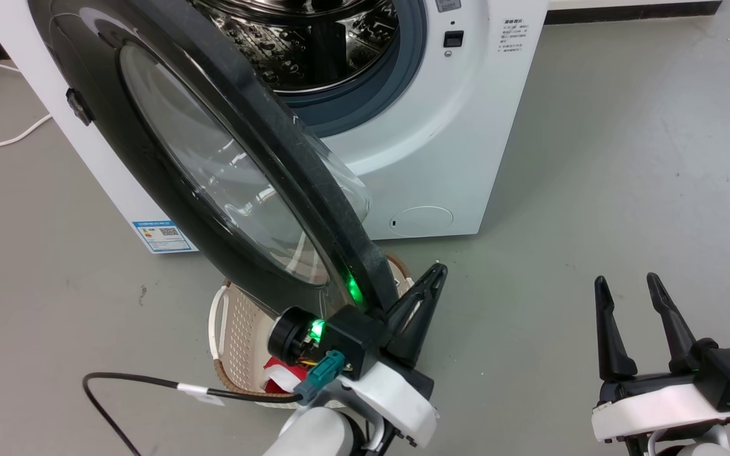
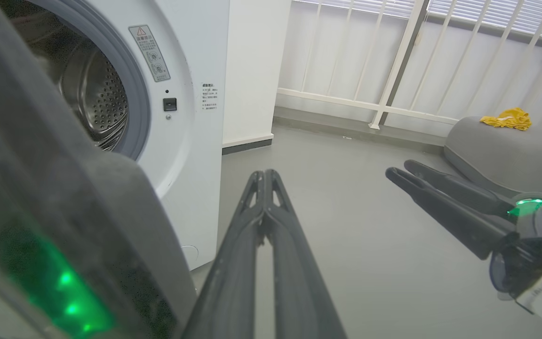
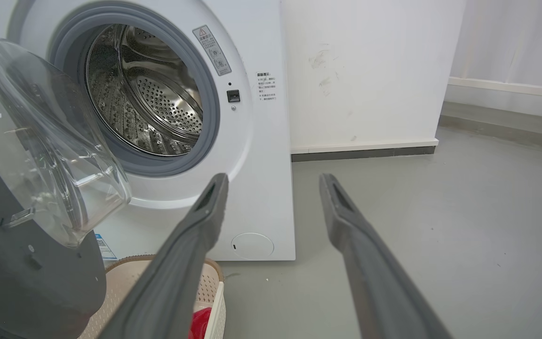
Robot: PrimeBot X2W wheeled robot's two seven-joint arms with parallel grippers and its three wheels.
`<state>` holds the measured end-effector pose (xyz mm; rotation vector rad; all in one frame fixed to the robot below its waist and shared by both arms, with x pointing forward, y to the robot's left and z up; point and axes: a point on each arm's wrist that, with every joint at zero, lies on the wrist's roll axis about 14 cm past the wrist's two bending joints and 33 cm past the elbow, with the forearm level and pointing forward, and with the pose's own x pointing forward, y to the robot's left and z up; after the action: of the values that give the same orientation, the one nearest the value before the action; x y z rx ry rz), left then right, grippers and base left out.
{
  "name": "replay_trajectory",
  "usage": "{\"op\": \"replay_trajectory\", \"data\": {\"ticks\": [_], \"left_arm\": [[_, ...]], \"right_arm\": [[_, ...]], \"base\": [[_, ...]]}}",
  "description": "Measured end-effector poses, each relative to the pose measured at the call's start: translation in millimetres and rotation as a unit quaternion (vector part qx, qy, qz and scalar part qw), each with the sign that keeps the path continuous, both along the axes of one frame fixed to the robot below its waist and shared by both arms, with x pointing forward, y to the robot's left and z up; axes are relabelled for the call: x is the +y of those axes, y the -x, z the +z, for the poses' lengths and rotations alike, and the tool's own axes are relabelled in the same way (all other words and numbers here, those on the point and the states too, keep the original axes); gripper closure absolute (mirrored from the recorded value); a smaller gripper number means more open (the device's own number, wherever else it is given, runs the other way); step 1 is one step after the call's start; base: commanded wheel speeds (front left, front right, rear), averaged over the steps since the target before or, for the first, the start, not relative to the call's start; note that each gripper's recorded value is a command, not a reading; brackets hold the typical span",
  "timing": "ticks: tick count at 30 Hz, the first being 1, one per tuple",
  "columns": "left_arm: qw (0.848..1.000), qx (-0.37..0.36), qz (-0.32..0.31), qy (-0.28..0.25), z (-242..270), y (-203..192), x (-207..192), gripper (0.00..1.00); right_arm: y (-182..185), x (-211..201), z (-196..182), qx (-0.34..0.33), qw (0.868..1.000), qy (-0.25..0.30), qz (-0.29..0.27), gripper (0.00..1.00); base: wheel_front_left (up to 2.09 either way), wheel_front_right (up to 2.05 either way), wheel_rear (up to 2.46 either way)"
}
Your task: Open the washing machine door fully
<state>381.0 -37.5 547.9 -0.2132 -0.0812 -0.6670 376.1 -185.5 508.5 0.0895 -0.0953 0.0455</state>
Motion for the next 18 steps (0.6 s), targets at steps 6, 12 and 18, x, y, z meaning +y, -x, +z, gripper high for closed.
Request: {"op": "replay_trajectory", "data": {"ticks": [6, 12, 18], "left_arm": [[1.000, 0.008, 0.020, -0.009, -6, -2, 13, 1.00], [0.999, 0.003, 0.029, -0.013, -5, 2, 20, 1.00], [0.999, 0.009, 0.039, -0.029, -12, 12, 29, 1.00]], "right_arm": [[-1, 1, 1, -0.002, 1.000, -0.001, 0.002, 0.00], [-1, 5, 5, -0.007, 1.000, 0.000, 0.007, 0.00], [1, 5, 8, -0.012, 1.000, 0.000, 0.008, 0.00]], "base": [[0.00, 0.00, 0.00], [0.00, 0.00, 0.00], [0.00, 0.00, 0.00]]}}
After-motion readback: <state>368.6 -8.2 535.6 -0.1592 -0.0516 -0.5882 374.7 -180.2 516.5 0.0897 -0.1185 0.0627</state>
